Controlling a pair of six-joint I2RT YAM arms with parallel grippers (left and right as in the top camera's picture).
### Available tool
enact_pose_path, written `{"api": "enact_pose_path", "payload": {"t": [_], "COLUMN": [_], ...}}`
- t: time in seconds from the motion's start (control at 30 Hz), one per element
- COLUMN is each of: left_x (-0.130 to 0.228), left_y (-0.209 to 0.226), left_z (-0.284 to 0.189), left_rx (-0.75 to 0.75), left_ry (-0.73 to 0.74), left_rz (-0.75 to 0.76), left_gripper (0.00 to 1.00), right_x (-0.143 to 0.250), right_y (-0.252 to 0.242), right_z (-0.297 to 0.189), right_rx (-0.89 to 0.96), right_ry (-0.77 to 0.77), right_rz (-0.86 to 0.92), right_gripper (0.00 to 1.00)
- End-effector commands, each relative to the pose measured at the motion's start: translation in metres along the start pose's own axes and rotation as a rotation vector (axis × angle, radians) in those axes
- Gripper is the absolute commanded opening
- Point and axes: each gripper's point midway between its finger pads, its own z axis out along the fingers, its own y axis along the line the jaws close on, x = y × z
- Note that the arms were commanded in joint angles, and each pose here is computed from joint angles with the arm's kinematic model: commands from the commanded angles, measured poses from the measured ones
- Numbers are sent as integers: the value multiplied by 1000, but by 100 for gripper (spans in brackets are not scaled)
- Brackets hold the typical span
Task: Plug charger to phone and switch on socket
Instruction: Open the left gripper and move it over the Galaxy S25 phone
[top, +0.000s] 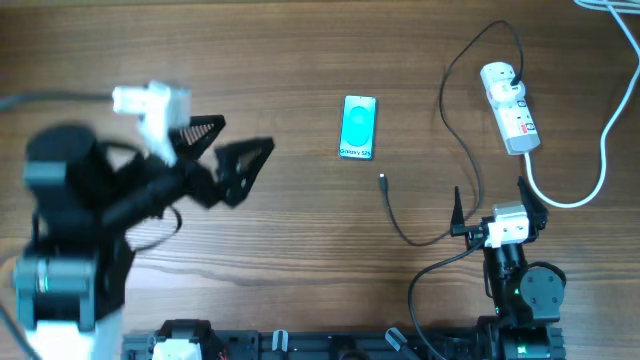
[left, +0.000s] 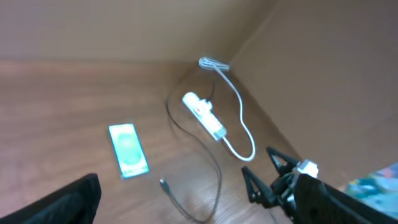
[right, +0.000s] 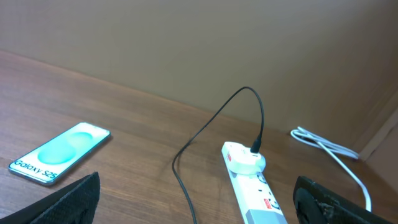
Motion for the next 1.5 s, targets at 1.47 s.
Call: {"api": "enact_pose_path", "payload": {"t": [1.47], "left_x": [89], "left_y": [103], "left_z": [282], "left_rx": [-683], "left_ry": [607], "left_rz": [-209], "left_gripper": [100], "right_x": [1], "right_y": [-2], "right_z": [0], "right_rx": [10], "right_ry": [6], "right_rz": [-9], "right_gripper": [100]}}
